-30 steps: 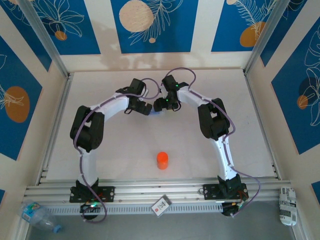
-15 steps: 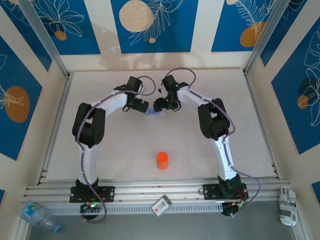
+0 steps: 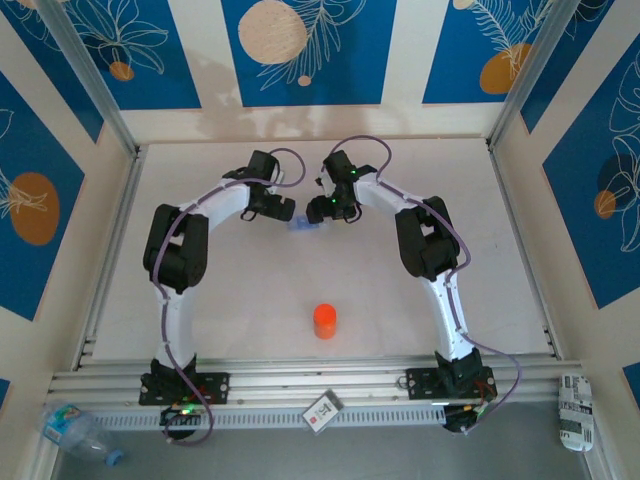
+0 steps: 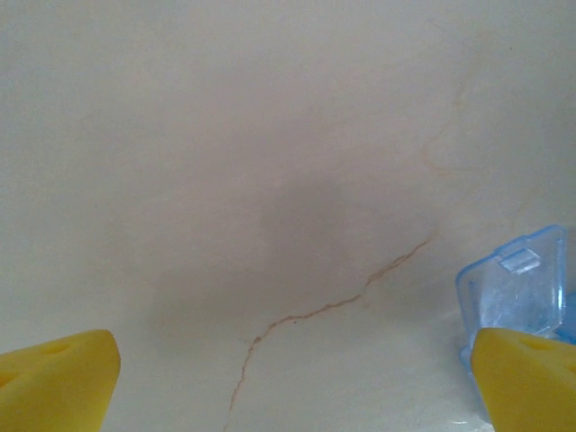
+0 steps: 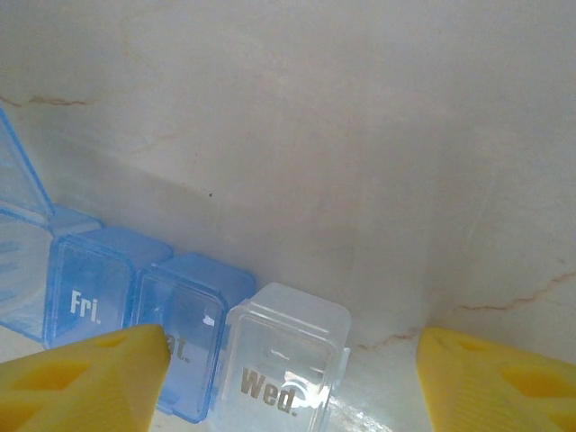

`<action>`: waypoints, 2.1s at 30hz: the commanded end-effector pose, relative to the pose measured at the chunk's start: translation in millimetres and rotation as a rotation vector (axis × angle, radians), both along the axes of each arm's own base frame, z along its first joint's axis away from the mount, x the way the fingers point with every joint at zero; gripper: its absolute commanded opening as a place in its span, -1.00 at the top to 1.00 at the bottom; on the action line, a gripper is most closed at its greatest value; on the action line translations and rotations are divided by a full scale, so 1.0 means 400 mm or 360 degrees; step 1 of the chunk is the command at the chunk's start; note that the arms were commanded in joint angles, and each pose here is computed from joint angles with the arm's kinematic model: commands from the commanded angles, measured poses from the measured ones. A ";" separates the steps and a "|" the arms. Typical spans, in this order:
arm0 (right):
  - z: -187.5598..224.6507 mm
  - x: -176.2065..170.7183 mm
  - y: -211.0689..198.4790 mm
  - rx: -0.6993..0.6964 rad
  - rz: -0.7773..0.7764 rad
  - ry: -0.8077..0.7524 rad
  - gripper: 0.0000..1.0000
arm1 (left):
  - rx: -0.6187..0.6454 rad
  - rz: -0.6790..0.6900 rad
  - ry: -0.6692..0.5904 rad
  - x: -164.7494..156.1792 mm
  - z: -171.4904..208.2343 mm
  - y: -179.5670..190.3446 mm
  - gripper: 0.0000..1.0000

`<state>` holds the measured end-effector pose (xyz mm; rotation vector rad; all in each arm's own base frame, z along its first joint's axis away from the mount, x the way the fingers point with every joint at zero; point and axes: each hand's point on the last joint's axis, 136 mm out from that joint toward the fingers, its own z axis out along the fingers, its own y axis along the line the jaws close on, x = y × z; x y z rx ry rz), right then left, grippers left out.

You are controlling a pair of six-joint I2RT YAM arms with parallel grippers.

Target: Sort the pills into containers

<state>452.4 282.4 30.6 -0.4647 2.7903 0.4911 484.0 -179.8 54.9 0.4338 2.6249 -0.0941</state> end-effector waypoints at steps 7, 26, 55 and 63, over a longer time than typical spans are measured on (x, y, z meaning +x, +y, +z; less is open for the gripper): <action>-0.026 -0.038 -0.018 -0.0098 0.0029 0.0158 -0.48 | -0.0156 -0.0007 -0.0038 0.018 0.070 -0.033 -1.00; 0.294 -0.137 0.004 0.0058 -0.0002 -0.0098 -0.50 | -0.0481 0.0110 -0.0189 -0.063 0.250 -0.040 -1.00; 0.210 -0.699 -0.010 -0.0361 0.0432 0.0117 -0.83 | -0.0362 0.0271 -0.0193 -0.094 0.170 0.081 -1.00; 0.191 -0.744 0.001 -0.0412 0.0494 0.0141 -0.83 | -0.0373 0.0285 -0.0167 -0.083 0.153 0.093 -1.00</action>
